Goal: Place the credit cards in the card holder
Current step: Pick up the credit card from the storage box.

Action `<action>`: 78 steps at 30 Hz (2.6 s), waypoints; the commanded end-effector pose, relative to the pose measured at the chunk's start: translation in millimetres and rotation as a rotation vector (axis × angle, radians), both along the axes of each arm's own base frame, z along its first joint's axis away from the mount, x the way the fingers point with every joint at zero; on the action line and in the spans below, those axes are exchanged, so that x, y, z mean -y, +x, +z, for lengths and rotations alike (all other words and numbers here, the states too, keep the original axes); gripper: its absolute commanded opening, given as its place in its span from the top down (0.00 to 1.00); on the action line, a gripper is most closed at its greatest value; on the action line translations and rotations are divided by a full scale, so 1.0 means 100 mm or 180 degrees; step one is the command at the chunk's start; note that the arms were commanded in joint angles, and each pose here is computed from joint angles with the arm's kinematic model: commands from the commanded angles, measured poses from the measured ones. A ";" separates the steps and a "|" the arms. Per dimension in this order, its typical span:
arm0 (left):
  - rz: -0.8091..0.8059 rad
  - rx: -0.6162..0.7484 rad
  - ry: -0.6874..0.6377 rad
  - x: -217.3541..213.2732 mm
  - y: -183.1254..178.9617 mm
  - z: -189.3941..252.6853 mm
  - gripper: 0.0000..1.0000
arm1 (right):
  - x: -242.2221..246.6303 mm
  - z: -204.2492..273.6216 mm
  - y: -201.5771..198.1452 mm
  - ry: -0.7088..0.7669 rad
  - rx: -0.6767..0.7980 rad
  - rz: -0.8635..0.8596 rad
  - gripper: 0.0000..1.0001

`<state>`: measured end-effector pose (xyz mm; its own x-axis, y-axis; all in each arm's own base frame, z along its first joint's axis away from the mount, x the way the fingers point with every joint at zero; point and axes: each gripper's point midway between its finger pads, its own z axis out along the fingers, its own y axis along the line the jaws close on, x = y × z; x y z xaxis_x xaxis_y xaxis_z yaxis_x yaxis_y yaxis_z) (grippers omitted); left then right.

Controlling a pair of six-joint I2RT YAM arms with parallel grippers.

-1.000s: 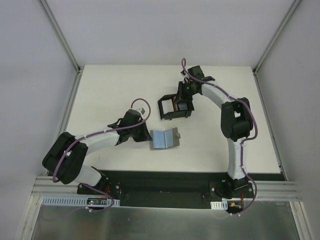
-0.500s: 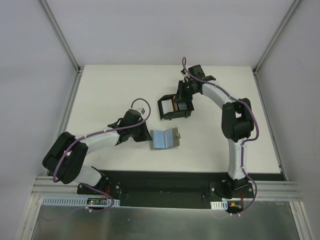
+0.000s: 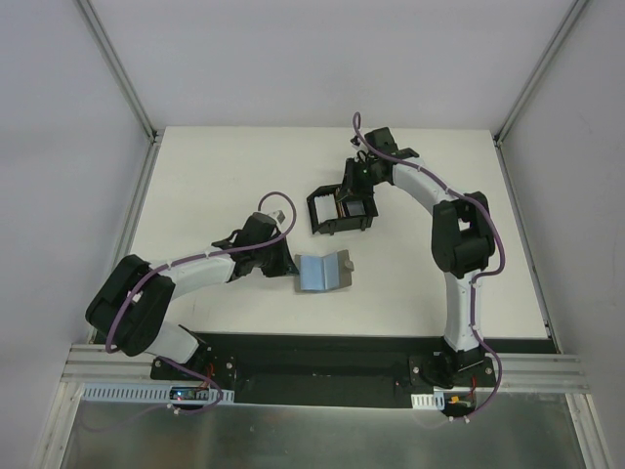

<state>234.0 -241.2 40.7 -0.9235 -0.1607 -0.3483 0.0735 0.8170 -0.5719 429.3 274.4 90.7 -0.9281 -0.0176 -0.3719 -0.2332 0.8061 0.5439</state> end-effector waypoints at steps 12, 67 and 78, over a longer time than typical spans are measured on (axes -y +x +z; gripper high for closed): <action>-0.0076 0.0081 -0.0061 0.05 0.08 0.09 1.00 | -0.11 0.25 0.00 0.0169 0.0073 0.0056 0.81; -0.0092 0.0063 -0.0045 0.03 0.06 0.06 1.00 | -0.04 0.41 0.03 0.0082 0.0225 -0.0020 0.65; -0.0101 0.0057 -0.0054 0.04 0.05 0.07 1.00 | -0.31 0.06 -0.03 0.0147 -0.0037 0.0164 0.38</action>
<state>233.1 -241.7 38.2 -0.9274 -0.1541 -0.3408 0.0740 0.8176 -0.5710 429.0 286.3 95.1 -0.9261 -0.0216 -0.3766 -0.2423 0.7991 0.5502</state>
